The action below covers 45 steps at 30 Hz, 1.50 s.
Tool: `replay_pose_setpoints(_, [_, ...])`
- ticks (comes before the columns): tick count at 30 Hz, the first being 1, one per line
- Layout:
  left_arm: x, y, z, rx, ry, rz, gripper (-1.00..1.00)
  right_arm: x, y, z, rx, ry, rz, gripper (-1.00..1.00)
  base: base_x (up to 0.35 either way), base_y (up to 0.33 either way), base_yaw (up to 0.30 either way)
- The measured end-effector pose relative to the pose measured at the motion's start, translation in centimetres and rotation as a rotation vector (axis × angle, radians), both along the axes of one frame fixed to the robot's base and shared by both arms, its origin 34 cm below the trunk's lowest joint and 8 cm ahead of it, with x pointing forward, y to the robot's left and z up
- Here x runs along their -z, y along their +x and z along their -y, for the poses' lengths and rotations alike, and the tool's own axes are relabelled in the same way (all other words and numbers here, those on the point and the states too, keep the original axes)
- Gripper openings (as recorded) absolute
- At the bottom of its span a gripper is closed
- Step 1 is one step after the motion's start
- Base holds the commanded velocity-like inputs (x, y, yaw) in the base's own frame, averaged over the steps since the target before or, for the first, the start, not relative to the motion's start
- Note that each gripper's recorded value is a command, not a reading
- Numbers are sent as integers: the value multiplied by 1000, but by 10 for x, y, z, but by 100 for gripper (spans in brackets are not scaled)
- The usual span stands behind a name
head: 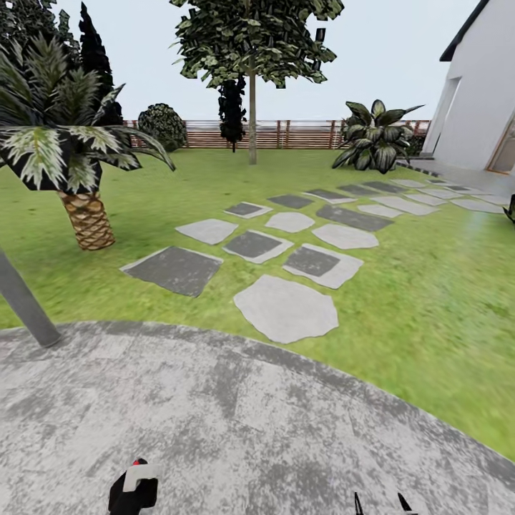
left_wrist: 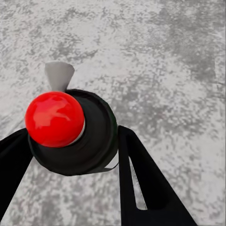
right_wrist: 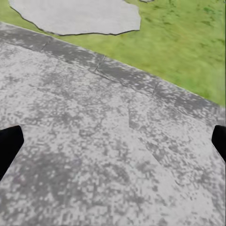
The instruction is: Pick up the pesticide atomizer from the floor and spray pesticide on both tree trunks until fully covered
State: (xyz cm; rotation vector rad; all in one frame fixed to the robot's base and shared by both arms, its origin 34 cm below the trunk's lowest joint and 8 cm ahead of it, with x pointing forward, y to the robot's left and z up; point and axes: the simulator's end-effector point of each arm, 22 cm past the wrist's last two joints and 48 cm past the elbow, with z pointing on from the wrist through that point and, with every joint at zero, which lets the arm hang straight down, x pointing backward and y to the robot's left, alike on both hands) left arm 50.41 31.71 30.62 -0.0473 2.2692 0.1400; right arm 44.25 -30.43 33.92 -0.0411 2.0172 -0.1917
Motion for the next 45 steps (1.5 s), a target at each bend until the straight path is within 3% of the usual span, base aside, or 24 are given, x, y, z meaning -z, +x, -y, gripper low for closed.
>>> replay_pose_setpoints(4, [4,-5,2,2,-3,-13,-100,-3,4,-3,-12,1,9,100,340,0,0])
replay_pose_setpoints(8, [7,-10,4,3,-6,-25,-100,14,-17,-4,-20,2,-53,100,340,0,0])
replay_pose_setpoints(12, [7,-10,3,0,-6,-25,-100,18,-23,-4,-20,2,-68,100,340,0,0])
replay_pose_setpoints(45, [8,-12,0,-1,-3,-29,-100,18,-23,1,-8,-2,-65,100,340,0,0])
